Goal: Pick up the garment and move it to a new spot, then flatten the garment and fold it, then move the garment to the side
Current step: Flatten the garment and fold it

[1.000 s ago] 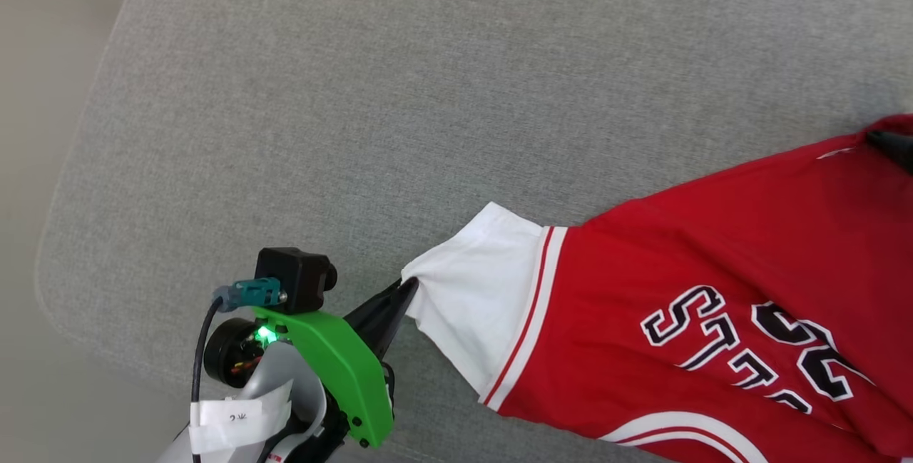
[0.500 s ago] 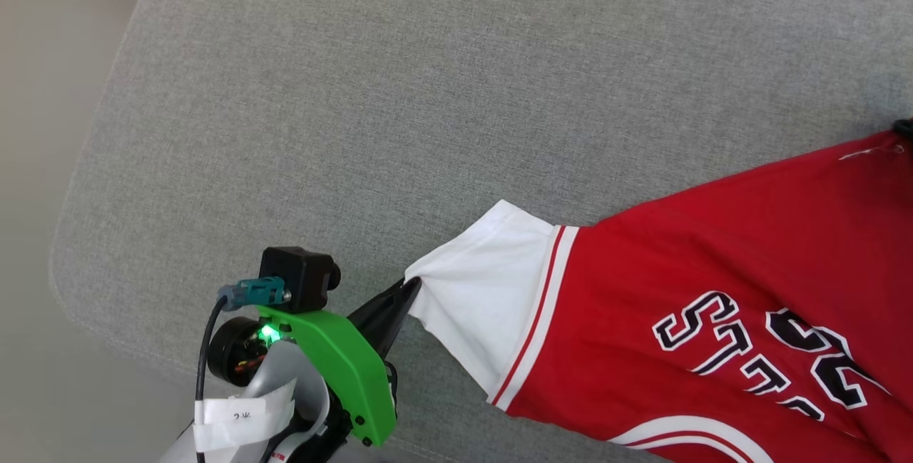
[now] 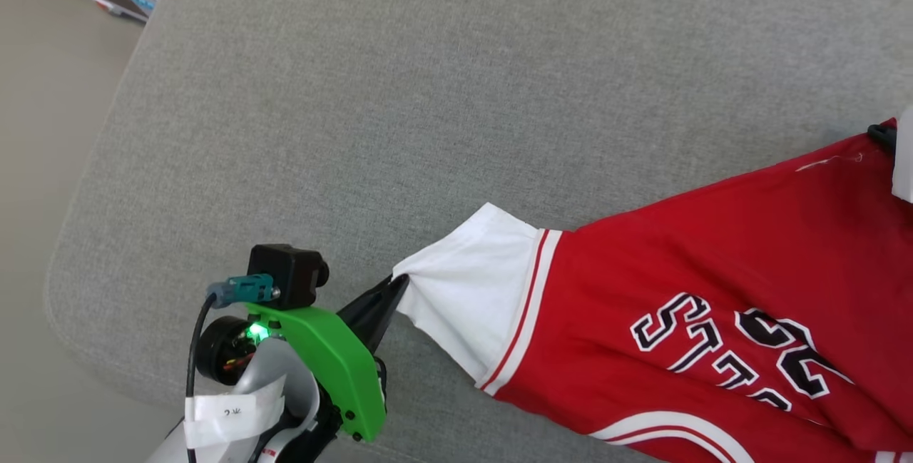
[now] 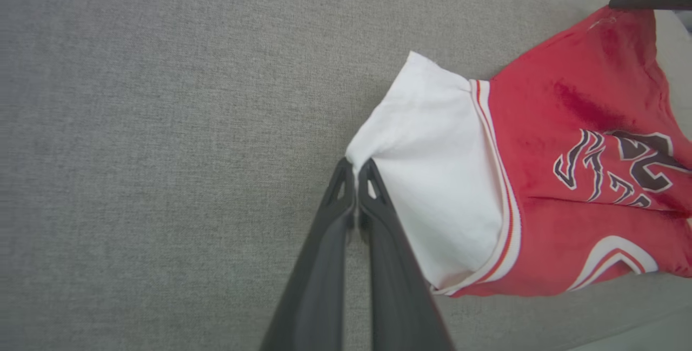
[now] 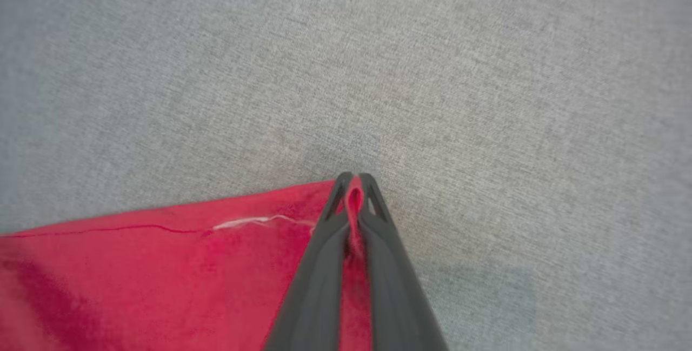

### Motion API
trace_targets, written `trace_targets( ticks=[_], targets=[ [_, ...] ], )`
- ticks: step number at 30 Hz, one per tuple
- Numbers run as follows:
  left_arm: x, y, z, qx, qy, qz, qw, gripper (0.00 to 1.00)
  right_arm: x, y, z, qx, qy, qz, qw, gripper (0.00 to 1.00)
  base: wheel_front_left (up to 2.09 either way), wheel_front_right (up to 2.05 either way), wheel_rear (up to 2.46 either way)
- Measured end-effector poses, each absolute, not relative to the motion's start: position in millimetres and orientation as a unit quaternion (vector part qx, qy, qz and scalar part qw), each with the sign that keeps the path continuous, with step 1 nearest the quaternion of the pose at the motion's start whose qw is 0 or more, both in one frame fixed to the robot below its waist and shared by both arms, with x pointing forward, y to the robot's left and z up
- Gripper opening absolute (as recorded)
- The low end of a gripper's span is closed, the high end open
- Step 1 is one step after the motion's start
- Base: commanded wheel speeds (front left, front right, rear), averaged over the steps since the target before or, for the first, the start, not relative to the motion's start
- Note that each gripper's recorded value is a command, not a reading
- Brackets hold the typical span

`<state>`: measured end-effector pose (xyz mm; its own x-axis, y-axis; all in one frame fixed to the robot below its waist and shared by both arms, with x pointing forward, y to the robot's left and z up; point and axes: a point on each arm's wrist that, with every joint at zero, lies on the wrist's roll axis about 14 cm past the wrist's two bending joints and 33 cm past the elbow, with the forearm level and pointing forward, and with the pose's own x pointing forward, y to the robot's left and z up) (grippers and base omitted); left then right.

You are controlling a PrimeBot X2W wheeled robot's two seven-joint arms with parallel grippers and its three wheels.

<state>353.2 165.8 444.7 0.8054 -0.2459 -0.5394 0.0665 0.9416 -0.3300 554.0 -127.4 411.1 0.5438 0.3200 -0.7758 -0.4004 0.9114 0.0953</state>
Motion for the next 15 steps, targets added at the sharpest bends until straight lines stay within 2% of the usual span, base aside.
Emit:
trace_targets(
  ticks=[15],
  targets=[
    [358.1,161.2,510.2,-0.141,0.2,-0.109,0.964,0.0,529.4,-163.6,502.3,0.007,0.317,0.176,0.932,0.0,0.0,0.0,0.0]
  ],
)
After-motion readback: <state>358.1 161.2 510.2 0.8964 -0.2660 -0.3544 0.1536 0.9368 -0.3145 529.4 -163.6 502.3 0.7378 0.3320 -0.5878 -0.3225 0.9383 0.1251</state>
